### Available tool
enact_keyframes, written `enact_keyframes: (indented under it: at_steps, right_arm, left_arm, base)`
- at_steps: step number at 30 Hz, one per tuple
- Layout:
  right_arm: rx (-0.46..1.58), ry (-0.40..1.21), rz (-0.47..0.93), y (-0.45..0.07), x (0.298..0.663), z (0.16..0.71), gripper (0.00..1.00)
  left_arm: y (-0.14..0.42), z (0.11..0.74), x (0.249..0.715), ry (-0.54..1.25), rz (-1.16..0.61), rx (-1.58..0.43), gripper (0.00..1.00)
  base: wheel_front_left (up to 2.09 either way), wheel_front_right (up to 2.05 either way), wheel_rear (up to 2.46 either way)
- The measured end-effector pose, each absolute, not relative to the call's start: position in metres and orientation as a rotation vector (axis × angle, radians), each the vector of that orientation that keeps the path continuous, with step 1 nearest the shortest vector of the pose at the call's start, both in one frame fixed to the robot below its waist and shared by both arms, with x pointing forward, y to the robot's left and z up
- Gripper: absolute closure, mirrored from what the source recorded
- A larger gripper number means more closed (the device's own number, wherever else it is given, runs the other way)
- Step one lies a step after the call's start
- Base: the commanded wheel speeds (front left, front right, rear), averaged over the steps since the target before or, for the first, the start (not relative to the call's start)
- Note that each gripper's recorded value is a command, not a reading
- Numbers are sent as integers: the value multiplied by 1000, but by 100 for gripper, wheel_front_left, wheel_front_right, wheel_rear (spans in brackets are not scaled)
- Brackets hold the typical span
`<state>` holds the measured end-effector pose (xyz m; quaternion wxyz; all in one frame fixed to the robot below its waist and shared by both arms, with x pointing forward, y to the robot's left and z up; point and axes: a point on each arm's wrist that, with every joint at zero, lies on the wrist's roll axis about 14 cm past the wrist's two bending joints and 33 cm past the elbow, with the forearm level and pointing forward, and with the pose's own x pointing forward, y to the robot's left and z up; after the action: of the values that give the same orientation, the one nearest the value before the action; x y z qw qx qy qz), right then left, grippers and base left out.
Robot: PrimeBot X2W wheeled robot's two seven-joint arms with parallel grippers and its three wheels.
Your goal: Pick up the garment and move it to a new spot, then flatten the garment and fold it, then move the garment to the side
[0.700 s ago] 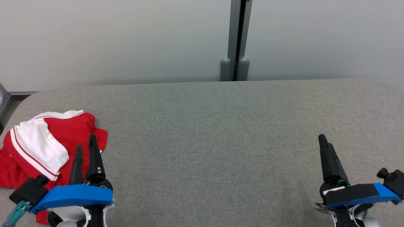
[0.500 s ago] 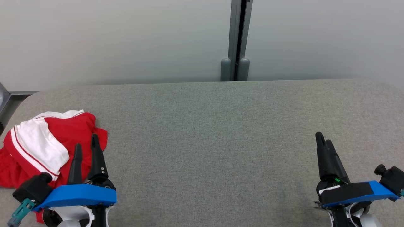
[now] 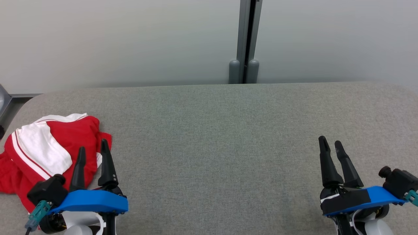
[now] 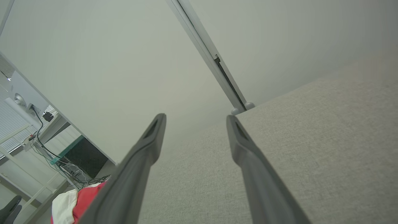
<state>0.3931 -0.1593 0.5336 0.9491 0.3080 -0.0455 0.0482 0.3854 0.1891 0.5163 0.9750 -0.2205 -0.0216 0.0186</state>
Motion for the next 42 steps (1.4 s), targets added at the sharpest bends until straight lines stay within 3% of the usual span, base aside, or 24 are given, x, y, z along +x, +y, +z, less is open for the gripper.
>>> enact_keyframes:
  at_steps: [42]
  right_arm:
    - [169, -147, 155, -146, 394, 537, 0]
  left_arm:
    - [180, 511, 386, -66, -5, -44, 0]
  base:
    - [0, 0, 0]
